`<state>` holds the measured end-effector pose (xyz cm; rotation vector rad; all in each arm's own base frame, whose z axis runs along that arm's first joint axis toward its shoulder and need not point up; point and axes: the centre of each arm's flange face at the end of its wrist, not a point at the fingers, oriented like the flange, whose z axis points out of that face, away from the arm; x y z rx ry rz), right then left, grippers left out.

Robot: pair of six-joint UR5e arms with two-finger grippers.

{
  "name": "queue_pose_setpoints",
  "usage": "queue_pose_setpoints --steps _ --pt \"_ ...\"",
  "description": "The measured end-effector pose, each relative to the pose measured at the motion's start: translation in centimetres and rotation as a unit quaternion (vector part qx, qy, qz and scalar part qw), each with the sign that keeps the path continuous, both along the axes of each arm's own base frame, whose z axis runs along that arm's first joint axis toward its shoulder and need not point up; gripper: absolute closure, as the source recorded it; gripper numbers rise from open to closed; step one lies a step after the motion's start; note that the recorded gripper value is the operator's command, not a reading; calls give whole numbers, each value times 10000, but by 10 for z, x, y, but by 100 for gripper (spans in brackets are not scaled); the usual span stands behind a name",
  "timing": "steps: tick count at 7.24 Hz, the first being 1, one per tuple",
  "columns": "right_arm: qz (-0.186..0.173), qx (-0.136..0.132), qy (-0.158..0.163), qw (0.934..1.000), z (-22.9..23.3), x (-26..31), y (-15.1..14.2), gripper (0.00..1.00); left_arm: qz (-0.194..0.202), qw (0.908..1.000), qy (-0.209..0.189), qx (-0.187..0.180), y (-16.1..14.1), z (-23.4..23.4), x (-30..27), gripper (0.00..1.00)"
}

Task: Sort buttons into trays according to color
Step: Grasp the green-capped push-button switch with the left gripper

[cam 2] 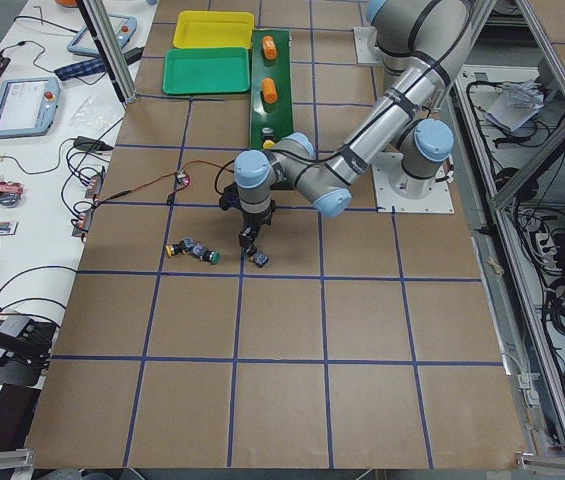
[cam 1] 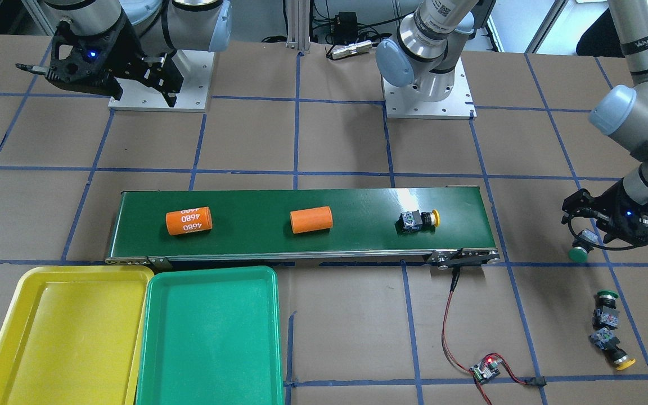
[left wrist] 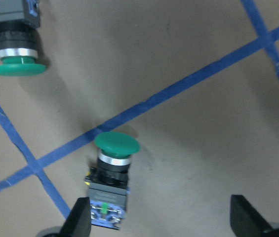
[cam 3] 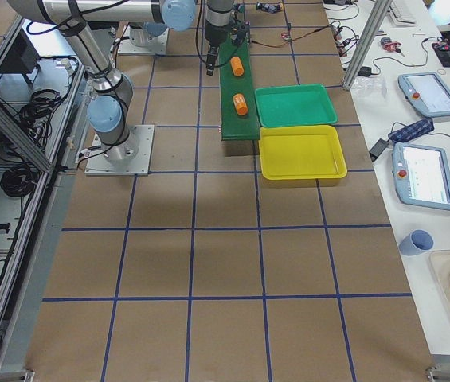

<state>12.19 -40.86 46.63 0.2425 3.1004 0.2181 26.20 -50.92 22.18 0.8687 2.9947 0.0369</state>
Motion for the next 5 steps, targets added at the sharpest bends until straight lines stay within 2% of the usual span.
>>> queue_pose_setpoints --steps 1,2,4,5 --pt "-2 -7 -4 10000 -1 0 -1 0 -148 9999 -29 -25 -1 -14 13 0" --pt "-3 -18 -4 10000 -1 0 -1 0 -207 9998 -42 -43 -2 -27 20 8" --pt "1 -21 -11 10000 -2 0 -2 0 -197 9998 -29 -24 -2 -47 25 72" --pt "2 -20 -12 10000 -2 0 -2 0 -153 9999 -11 9 -1 -52 25 87"
